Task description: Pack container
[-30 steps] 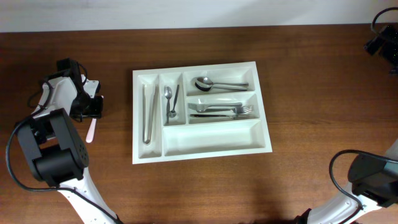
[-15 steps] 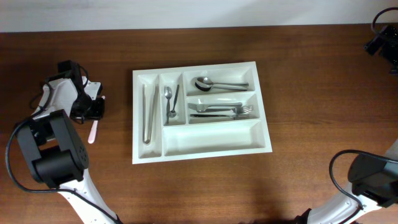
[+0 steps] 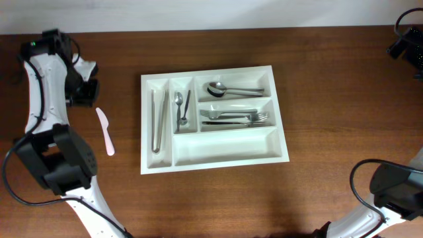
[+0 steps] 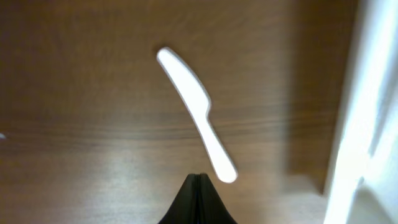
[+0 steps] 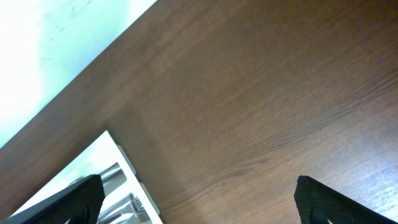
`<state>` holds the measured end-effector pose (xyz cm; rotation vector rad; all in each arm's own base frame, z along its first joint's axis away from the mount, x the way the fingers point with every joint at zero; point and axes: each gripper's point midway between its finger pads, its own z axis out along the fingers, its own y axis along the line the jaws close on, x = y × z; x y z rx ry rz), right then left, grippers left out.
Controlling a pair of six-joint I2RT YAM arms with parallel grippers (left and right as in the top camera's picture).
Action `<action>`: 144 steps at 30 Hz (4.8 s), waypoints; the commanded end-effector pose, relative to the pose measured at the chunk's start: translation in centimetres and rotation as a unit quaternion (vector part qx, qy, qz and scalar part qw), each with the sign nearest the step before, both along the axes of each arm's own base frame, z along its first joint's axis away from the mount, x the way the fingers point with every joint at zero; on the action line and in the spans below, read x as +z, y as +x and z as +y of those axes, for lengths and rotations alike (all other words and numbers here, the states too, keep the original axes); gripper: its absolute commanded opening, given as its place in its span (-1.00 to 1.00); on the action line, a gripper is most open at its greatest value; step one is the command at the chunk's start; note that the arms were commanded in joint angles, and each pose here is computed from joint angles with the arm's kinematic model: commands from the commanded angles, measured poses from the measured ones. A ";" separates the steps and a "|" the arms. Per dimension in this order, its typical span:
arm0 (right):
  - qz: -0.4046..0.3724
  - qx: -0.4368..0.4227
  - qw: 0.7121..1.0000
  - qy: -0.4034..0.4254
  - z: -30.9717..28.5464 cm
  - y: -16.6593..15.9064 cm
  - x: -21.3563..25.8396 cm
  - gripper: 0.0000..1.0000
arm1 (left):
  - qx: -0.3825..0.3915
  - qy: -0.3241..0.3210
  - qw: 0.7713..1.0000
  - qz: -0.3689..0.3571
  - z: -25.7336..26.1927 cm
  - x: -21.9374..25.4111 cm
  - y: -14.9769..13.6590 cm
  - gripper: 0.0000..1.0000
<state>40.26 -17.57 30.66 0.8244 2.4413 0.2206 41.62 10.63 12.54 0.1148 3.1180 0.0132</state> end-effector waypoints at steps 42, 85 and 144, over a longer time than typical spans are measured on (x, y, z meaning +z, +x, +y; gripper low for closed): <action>-0.001 -0.004 1.000 0.002 0.0 -0.1 0.1 0.97 | 0.200 0.051 0.976 0.066 0.0 -11.2 -4.1 -0.29; -0.001 -0.004 1.000 0.002 0.0 -0.1 0.1 0.97 | 0.073 0.039 0.989 -0.122 -3.6 4.4 -2.2 -0.96; -0.001 -0.004 1.000 0.002 0.0 -0.1 0.1 0.97 | -0.440 0.081 0.883 -0.144 -28.5 8.6 -5.8 0.98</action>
